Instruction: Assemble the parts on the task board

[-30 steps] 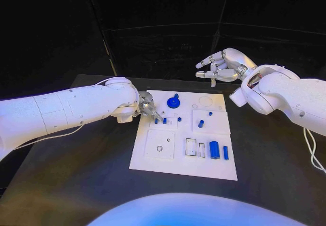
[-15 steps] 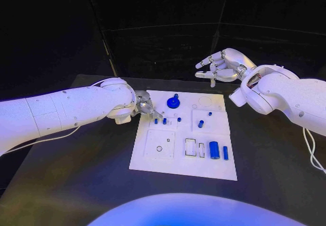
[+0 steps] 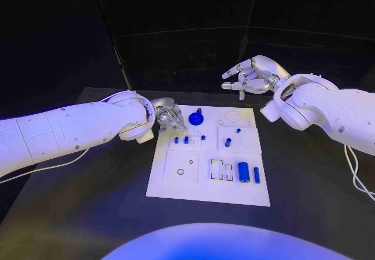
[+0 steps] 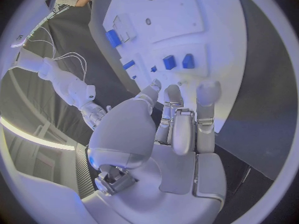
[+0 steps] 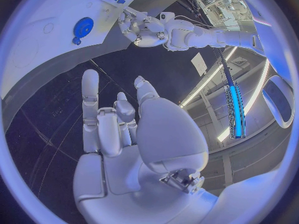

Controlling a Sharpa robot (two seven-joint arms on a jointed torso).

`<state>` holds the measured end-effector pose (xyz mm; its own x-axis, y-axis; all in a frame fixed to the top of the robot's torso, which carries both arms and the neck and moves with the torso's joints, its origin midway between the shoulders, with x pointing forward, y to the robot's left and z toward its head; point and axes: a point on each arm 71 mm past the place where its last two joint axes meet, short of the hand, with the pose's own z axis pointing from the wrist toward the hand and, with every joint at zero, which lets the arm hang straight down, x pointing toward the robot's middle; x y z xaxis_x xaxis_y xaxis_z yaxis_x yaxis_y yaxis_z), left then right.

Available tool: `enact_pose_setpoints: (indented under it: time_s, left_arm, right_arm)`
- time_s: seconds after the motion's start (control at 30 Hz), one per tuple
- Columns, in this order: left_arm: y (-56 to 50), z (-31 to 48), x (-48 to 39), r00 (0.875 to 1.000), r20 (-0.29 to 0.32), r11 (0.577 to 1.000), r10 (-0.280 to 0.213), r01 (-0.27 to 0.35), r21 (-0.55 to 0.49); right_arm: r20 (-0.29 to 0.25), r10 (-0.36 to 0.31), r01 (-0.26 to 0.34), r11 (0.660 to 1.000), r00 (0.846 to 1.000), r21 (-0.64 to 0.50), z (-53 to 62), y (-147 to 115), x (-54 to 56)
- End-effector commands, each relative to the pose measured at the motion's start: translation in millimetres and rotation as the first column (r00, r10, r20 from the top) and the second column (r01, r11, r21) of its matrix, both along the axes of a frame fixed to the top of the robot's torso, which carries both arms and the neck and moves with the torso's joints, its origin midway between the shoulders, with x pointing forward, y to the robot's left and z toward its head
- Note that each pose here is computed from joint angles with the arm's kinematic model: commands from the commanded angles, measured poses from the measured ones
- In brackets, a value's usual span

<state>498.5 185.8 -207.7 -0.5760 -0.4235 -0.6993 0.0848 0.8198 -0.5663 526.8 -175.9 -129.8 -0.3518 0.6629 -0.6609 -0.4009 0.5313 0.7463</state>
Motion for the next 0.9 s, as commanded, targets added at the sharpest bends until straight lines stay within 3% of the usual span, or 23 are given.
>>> enact_pose_setpoints:
  time_s: [0.03, 0.17, 0.3, 0.37, 0.57, 0.9]
  left_arm:
    - [-17.9, 18.7, 0.1, 0.968, 0.230, 0.979, -0.103, 0.139, -0.148]
    - [-29.2, 22.1, -1.8, 0.927, 0.327, 0.968, -0.186, 0.230, -0.101]
    - [-39.8, 18.8, -3.5, 0.883, 0.363, 0.948, -0.297, 0.319, -0.003]
    - [-43.4, 15.2, -3.7, 0.869, 0.362, 0.937, -0.337, 0.346, 0.044]
    - [-49.5, 4.0, -0.6, 0.848, 0.337, 0.913, -0.409, 0.383, 0.143]
    - [-59.3, -11.1, 5.8, 0.838, 0.291, 0.883, -0.461, 0.404, 0.238]
  right_arm:
    - [0.015, -0.002, 0.002, 1.000, 1.000, 0.005, 2.1, 0, 0.6]
    - [0.015, -0.004, 0.004, 1.000, 1.000, 0.004, 2.1, 0, 0.8]
    - [0.017, -0.003, 0.003, 1.000, 1.000, 0.005, 2.2, 0, 0.5]
    - [0.017, -0.003, 0.003, 1.000, 1.000, 0.005, 2.2, 0, 0.6]
    - [0.017, -0.001, 0.001, 1.000, 1.000, 0.005, 2.1, 1, 0.8]
    - [0.018, 0.003, -0.003, 1.000, 1.000, 0.007, 2.2, 4, 0.5]
